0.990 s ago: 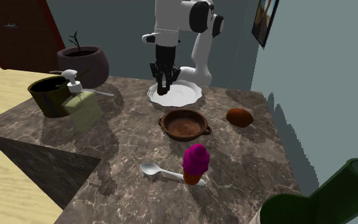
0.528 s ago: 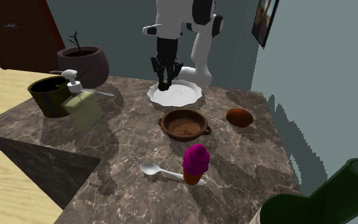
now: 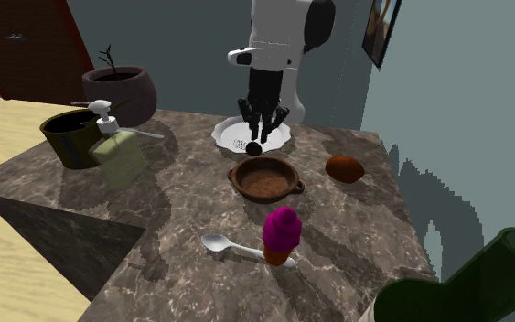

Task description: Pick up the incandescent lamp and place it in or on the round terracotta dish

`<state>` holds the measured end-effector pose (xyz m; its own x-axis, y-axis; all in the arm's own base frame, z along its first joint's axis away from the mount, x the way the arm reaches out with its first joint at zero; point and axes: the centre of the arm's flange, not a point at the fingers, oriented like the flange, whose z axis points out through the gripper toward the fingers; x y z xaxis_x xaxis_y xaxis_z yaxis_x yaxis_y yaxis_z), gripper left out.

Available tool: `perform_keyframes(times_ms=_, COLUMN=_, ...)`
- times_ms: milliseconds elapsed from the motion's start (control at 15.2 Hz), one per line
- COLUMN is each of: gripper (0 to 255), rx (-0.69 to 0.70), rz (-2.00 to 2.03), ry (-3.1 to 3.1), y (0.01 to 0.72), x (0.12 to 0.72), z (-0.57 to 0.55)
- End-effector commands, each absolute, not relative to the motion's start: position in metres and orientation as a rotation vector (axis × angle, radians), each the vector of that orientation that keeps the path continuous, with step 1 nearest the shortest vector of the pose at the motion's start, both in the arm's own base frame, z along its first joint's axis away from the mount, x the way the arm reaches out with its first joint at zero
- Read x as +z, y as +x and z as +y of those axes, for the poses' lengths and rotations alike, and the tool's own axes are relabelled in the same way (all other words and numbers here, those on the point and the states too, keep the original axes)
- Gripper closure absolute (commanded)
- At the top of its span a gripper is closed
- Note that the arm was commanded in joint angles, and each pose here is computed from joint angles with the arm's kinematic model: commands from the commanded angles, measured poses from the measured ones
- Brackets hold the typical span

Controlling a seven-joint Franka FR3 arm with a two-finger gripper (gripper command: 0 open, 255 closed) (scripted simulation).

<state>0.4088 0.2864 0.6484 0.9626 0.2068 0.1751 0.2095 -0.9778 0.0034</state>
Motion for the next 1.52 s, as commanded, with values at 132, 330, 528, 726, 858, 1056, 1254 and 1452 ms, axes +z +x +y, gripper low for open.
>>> perform_keyframes(times_ms=132, gripper=255, rx=-0.274, rz=-0.326, ry=-3.096, y=0.412, x=0.638, z=0.323)
perform_keyframes(times_ms=330, gripper=0, rx=-0.273, rz=-0.327, ry=-3.096, y=0.412, x=0.637, z=0.32)
perform_keyframes(times_ms=528, gripper=0, rx=-0.43, rz=-0.538, ry=-3.057, y=0.414, x=0.598, z=0.32)
perform_keyframes(times_ms=726, gripper=0, rx=-0.562, rz=-0.717, ry=-3.006, y=0.42, x=0.565, z=0.32)
perform_keyframes(times_ms=858, gripper=0, rx=-0.562, rz=-0.717, ry=-3.006, y=0.423, x=0.555, z=0.321)
perform_keyframes(times_ms=1056, gripper=0, rx=-0.562, rz=-0.717, ry=-3.006, y=0.429, x=0.54, z=0.322)
perform_keyframes(times_ms=1254, gripper=0, rx=-0.562, rz=-0.717, ry=-3.006, y=0.434, x=0.527, z=0.323)
perform_keyframes(times_ms=1452, gripper=0, rx=-0.562, rz=-0.717, ry=-3.006, y=0.434, x=0.527, z=0.323)
